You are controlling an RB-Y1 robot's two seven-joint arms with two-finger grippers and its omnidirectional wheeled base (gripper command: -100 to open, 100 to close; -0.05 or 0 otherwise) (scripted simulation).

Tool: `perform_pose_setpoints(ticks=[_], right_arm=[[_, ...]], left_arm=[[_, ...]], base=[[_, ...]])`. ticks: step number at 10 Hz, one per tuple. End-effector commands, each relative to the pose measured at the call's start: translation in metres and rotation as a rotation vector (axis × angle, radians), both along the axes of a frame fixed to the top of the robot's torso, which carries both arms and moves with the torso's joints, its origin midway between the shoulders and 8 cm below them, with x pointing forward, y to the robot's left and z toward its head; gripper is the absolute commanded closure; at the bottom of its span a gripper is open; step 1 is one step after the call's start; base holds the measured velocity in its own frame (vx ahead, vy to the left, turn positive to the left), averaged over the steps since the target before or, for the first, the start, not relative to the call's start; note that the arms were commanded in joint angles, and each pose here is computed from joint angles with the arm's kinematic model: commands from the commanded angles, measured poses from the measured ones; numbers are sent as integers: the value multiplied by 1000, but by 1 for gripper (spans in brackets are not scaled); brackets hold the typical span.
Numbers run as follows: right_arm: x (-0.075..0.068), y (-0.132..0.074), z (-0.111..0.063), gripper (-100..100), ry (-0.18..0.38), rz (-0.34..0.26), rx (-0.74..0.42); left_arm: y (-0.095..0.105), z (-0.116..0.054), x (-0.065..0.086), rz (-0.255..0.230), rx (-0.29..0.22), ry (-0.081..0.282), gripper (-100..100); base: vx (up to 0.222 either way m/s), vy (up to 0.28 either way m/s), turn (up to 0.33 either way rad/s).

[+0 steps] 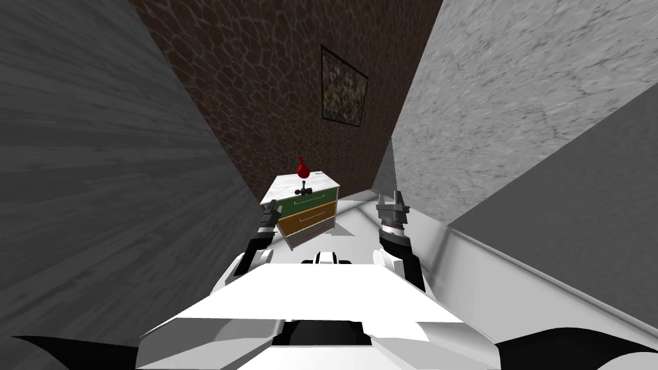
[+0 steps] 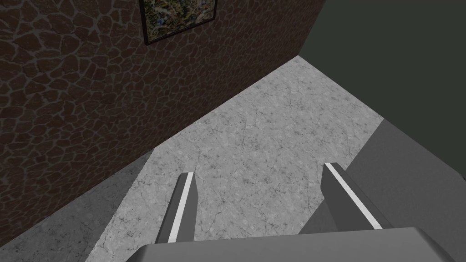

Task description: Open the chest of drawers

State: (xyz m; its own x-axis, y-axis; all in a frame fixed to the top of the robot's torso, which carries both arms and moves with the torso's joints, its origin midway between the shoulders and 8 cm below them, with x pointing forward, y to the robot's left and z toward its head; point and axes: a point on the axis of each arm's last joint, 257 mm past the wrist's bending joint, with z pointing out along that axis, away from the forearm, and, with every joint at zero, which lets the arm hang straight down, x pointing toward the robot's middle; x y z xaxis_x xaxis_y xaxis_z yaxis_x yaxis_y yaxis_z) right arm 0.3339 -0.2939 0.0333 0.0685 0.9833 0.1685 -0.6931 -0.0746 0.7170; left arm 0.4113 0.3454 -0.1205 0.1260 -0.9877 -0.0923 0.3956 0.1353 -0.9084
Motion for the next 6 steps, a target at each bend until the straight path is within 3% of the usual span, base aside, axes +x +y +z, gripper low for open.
perform_pose_setpoints(ticks=[1,6], right_arm=[[0,0,0,0,0,0,0],[0,0,0,0,0,0,0]], left_arm=[[12,-17,4,19,-31,21,-100],[33,-55,11,63,-108,62,-100]], base=[[106,-93,52],[84,-108,61]])
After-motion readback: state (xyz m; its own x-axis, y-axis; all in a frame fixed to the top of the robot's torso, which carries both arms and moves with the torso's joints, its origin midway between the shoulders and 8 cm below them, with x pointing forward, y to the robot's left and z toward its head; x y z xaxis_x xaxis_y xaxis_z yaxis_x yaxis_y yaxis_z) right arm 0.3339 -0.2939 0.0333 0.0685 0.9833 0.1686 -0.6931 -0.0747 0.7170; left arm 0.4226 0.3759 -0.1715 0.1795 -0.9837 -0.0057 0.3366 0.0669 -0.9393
